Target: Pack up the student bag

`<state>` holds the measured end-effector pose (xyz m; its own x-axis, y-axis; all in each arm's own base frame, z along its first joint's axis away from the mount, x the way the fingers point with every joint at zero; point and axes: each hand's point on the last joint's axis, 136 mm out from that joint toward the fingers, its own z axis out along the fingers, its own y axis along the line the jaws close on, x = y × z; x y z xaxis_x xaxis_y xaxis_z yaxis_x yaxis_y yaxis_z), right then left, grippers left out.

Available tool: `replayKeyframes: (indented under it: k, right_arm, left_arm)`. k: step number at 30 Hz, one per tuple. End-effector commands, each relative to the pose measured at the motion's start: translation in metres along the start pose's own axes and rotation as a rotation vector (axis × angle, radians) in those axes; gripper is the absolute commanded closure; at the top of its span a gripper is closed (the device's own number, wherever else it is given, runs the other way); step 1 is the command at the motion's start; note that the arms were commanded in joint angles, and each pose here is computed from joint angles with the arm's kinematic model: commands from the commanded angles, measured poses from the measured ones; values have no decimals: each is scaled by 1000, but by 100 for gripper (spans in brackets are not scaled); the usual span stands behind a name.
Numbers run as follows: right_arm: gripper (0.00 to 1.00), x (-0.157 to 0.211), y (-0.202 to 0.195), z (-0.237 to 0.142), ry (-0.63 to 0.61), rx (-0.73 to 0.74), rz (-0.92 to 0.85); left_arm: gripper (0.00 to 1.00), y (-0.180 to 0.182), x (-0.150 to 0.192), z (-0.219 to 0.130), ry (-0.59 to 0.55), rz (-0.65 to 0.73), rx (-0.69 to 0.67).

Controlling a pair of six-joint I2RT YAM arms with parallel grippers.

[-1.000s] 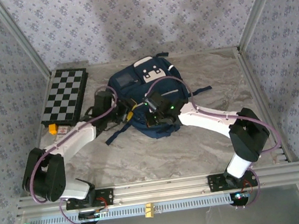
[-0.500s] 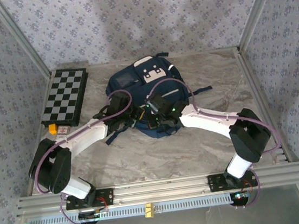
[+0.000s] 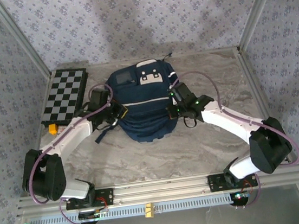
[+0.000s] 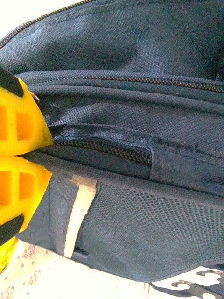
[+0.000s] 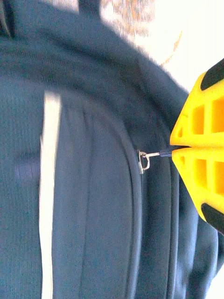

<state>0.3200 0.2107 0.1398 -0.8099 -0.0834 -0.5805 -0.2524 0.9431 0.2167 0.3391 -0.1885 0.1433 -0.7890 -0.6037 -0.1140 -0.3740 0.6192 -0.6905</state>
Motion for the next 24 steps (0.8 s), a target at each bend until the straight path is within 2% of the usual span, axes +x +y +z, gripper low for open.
replayKeyframes:
  k: [1, 5, 8, 11, 13, 16, 20, 24]
  right_arm:
    - [100, 15, -11, -2, 65, 61, -116]
    - [100, 33, 43, 3, 104, -68, -239]
    - [100, 40, 84, 10, 99, -177, -254]
    - [100, 36, 99, 21, 97, -196, -262]
    - [100, 30, 96, 26, 83, -166, -255]
    - [100, 25, 91, 33, 71, -154, -242]
    - [100, 22, 92, 45, 94, -178, -241]
    - [100, 18, 96, 50, 90, -184, -252]
  left_arm:
    - [100, 2, -42, -18, -78, 132, -35]
    - [100, -14, -81, -19, -139, 231, -8]
    - [99, -29, -110, -14, -156, 286, 44]
    - [80, -36, -115, -12, -111, 280, 83]
    - [68, -32, -108, -19, -109, 257, 62]
    - [57, -27, -80, -26, -100, 150, 69]
    - [53, -34, -37, -21, -98, 25, 97]
    - [53, -33, -14, -9, -110, -70, 72]
